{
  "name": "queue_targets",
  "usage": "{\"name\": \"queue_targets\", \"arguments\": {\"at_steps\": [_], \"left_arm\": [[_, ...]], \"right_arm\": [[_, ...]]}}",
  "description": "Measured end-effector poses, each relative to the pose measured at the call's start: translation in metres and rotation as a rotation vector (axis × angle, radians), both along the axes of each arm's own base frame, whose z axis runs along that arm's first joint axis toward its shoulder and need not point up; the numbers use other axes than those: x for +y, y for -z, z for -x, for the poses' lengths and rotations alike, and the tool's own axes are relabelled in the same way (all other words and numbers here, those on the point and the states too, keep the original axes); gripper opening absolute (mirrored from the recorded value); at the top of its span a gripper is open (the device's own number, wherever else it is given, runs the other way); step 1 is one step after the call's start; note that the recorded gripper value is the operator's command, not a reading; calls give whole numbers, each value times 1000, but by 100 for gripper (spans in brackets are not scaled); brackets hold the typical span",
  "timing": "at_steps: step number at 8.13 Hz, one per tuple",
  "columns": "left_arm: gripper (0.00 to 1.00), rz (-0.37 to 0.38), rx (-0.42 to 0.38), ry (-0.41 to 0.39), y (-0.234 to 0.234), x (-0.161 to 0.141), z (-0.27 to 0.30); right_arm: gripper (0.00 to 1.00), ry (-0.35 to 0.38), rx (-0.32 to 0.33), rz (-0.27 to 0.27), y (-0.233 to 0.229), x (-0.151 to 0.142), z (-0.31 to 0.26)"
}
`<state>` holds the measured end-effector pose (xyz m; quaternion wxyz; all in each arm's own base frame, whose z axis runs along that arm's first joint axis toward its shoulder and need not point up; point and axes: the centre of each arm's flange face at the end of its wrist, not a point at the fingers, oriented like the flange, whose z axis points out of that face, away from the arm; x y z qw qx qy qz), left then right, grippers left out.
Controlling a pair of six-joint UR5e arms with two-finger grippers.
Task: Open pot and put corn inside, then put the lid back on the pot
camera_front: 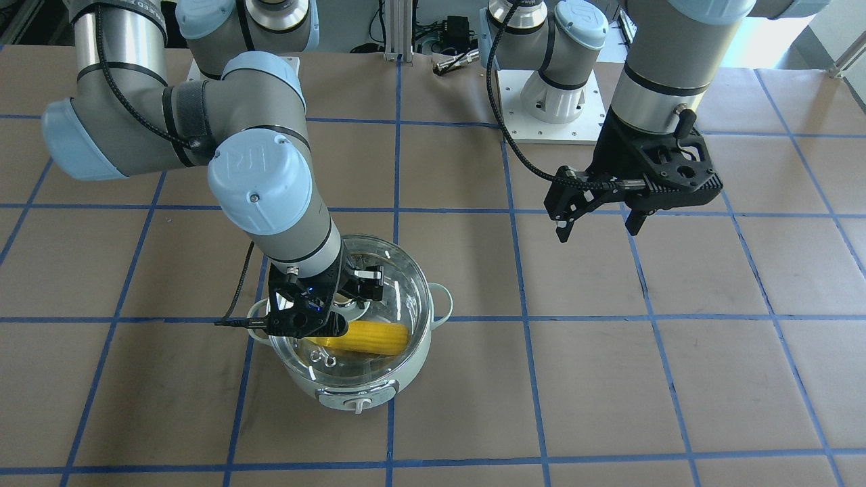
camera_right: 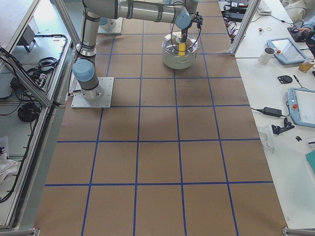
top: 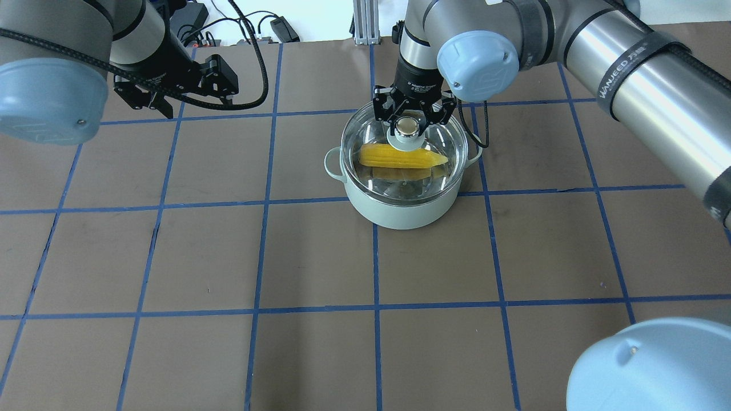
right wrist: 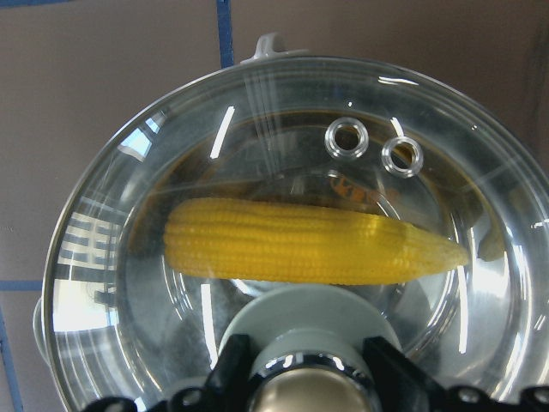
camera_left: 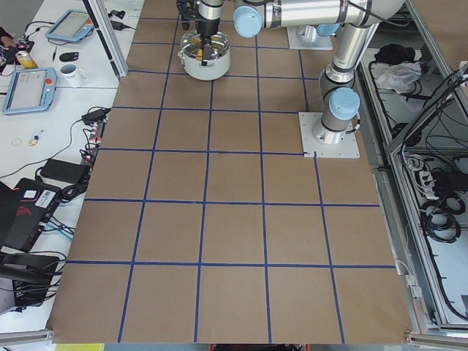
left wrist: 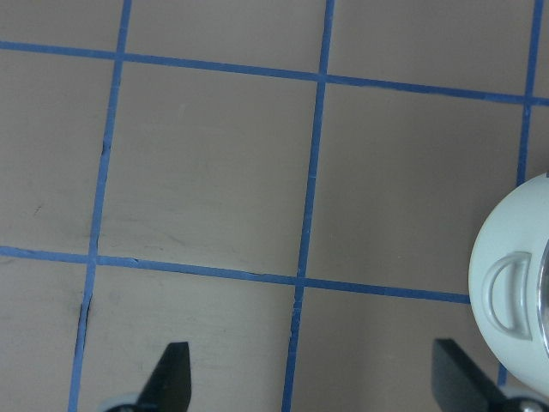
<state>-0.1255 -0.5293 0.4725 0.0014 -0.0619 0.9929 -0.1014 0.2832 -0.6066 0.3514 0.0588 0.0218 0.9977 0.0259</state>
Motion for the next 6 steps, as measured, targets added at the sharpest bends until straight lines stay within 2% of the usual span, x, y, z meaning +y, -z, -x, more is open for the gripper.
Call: {"name": "queue_targets", "arguments": {"at_steps": [5, 6], "left_arm": [[100, 13, 29, 17, -7, 4, 3], [100, 12, 29, 18, -7, 4, 3]], "right_arm": [[9, 2, 1, -10, 6, 1, 0], [21, 2, 1, -8, 6, 0, 0]]}}
